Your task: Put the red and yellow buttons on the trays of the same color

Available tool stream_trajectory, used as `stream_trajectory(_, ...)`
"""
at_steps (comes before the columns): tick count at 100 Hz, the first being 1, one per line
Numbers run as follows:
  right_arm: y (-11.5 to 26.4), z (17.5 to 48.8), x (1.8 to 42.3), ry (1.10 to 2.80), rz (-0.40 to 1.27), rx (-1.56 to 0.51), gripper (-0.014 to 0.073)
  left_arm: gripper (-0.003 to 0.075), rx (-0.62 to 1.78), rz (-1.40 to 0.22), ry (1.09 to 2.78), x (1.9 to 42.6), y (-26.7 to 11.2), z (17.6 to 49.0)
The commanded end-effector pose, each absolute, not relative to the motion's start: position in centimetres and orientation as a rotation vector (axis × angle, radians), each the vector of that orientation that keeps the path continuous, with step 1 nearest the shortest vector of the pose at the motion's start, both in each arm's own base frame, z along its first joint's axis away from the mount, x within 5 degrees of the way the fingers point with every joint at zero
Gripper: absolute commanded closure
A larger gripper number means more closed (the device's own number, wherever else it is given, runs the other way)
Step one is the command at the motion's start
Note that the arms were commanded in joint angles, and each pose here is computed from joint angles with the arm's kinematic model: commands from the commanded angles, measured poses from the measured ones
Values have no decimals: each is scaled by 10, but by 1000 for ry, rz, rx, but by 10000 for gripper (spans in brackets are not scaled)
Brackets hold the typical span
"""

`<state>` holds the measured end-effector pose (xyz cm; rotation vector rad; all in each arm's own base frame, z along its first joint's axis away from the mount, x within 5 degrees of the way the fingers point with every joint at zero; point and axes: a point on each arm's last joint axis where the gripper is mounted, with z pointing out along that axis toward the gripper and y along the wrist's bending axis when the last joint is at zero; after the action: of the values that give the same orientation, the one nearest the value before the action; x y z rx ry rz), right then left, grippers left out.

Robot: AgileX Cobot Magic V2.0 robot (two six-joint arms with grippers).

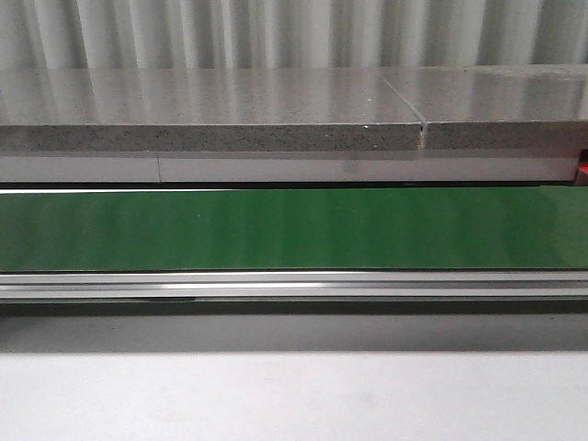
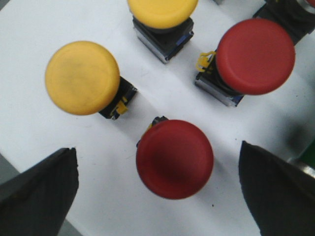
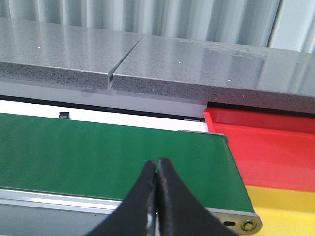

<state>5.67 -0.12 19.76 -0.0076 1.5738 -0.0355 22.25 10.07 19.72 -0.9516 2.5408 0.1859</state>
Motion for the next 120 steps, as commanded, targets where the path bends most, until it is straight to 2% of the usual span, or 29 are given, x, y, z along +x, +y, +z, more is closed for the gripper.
stream_trajectory(1, -1, 207, 56, 1487, -46, -23, 663, 99, -931, 166, 2456, 237, 106, 207)
stream_trajectory(27, -1, 207, 56, 1487, -46, -23, 663, 100, -950, 165, 2524, 248, 110, 186)
stream_trajectory(37, -1, 207, 56, 1487, -46, -23, 663, 138, -952, 165, 2532, 248, 110, 184)
stream_trajectory(46, -1, 207, 56, 1487, -46, -23, 663, 241, -952, 165, 2531, 249, 110, 184)
stream_trajectory(70, -1, 207, 56, 1487, -46, -23, 663, 652, -958, 171, 2536, 246, 110, 187)
stream_trajectory(77, -1, 207, 56, 1487, -46, -23, 663, 740, -959, 174, 2527, 243, 109, 193)
stream_trajectory(97, -1, 207, 56, 1487, -46, -23, 663, 740, -909, 182, 2465, 233, 103, 220)
stream_trajectory(120, -1, 207, 56, 1487, -46, -23, 663, 740, -686, 187, 2368, 215, 78, 266)
